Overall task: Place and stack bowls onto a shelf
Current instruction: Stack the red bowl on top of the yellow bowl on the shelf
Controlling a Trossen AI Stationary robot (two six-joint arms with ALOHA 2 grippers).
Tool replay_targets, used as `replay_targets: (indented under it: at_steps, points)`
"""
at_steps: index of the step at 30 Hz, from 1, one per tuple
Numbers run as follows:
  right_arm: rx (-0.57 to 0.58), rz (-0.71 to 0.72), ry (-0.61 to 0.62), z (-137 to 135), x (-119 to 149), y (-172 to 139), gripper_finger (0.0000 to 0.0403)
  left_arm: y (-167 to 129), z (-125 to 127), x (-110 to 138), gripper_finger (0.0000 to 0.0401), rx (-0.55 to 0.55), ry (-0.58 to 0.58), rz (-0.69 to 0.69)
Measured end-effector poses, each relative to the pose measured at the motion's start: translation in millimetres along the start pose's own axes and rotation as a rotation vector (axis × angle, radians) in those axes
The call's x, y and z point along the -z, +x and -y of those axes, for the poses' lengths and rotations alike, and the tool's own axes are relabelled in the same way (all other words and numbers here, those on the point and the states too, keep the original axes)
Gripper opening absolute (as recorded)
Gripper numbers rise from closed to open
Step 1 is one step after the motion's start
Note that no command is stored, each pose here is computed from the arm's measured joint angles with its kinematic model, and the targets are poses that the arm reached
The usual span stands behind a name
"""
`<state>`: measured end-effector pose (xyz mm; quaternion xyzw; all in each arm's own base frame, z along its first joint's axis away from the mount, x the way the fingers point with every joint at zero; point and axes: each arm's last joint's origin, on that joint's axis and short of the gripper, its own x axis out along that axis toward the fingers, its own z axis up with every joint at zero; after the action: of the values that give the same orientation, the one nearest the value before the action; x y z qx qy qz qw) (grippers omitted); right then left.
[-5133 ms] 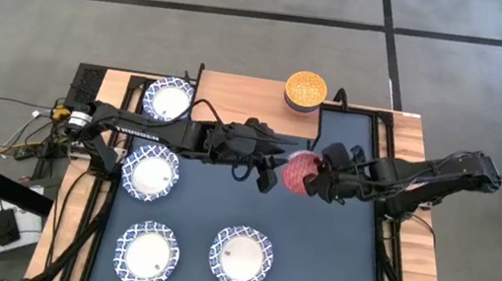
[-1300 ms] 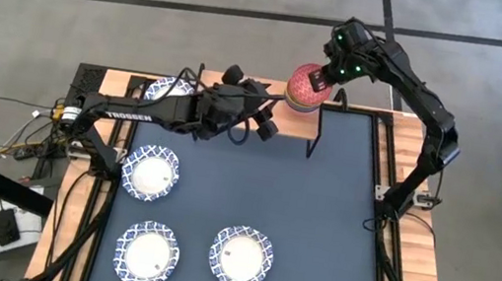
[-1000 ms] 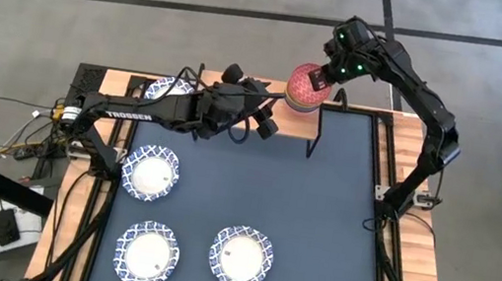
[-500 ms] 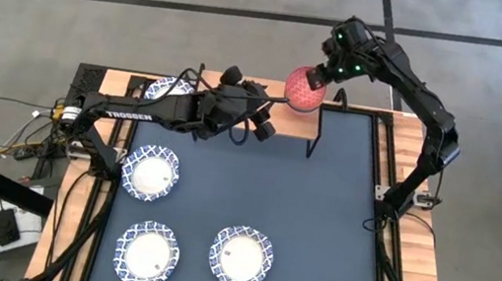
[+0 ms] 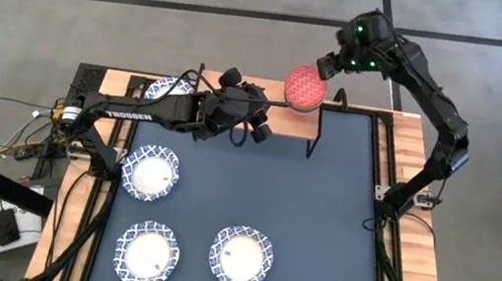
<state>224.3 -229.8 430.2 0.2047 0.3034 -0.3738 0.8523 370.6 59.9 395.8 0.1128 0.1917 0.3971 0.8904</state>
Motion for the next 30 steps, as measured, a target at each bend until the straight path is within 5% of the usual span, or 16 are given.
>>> replay_targets:
  at_steps: [6,21,30]
  points:
    - [-0.185,-0.119,0.015,11.7,3.2,27.1,0.014,4.5,-5.4,1.3,0.0173,-0.017,-0.001,-0.01]
    - [-0.13,-0.179,0.063,42.6,5.5,42.9,0.0112,8.3,-10.3,5.5,0.0173,-0.045,0.021,-0.046]
    - [-0.16,-0.246,0.042,37.4,12.1,42.1,0.0112,12.8,-16.1,6.3,0.0173,-0.065,0.011,-0.052]
